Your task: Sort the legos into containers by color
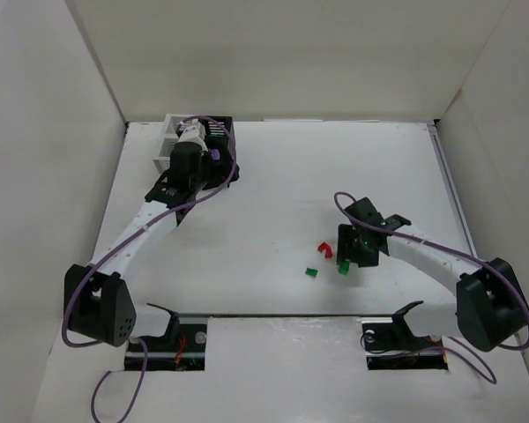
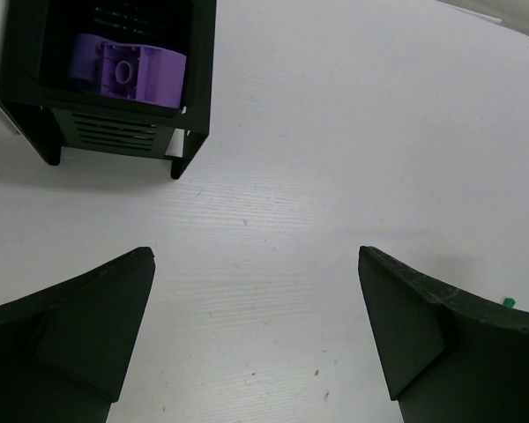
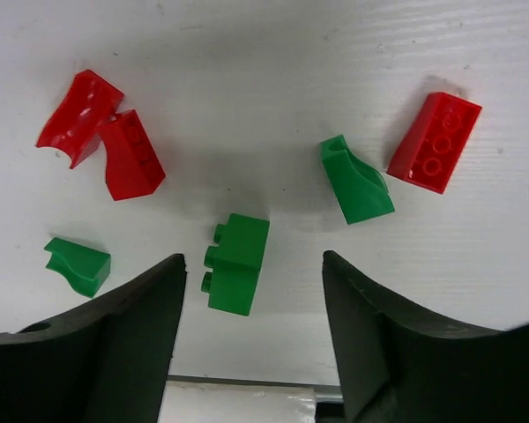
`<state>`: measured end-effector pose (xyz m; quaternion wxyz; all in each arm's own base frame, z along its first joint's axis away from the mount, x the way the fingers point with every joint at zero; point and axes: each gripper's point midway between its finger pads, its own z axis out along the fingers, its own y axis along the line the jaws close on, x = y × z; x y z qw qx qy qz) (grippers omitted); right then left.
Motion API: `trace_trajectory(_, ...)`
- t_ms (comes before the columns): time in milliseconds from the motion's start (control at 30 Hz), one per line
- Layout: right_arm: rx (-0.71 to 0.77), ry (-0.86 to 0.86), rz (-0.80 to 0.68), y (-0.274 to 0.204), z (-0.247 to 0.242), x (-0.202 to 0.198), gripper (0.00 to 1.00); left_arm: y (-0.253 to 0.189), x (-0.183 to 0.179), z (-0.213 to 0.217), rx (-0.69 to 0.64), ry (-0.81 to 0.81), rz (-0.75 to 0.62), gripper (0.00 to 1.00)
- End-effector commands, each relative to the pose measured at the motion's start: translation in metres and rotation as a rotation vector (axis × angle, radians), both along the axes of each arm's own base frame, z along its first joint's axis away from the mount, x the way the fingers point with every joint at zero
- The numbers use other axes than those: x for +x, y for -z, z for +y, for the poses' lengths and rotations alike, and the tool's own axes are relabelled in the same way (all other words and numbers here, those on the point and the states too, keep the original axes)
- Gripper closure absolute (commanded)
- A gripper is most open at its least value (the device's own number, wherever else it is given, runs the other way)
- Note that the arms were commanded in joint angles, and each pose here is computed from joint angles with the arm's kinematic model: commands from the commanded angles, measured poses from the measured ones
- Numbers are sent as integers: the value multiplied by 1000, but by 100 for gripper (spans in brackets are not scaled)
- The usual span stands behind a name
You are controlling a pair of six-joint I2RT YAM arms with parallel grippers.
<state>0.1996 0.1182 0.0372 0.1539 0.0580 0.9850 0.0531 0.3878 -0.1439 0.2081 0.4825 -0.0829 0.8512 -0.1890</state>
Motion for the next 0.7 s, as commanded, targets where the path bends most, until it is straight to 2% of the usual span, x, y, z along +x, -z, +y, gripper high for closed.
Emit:
trace_trajectory(0,74,-6,-78,-7,15,15,35,-9,-6,-1,-26,-14,-39,0)
trace_trajectory(33,93,-14,-72,-6,20,15,41,-5,-8,0,-23,-14,-31,0)
trace_trajectory(167,90,-23,-64,-1,24,18,56,-6,-9,2,-18,-24,-31,0)
trace_trajectory(333,82,-31,-56,-3,23,17,56,-12,-12,5,-10,-28,-46,0)
trace_trajectory(567,59,7,-61,-2,15,12,76,-12,-12,5,-2,-17,-48,0)
trace_trajectory(667,41,15,-75,-2,10,12,77,-18,-15,-2,-20,27,-64,0)
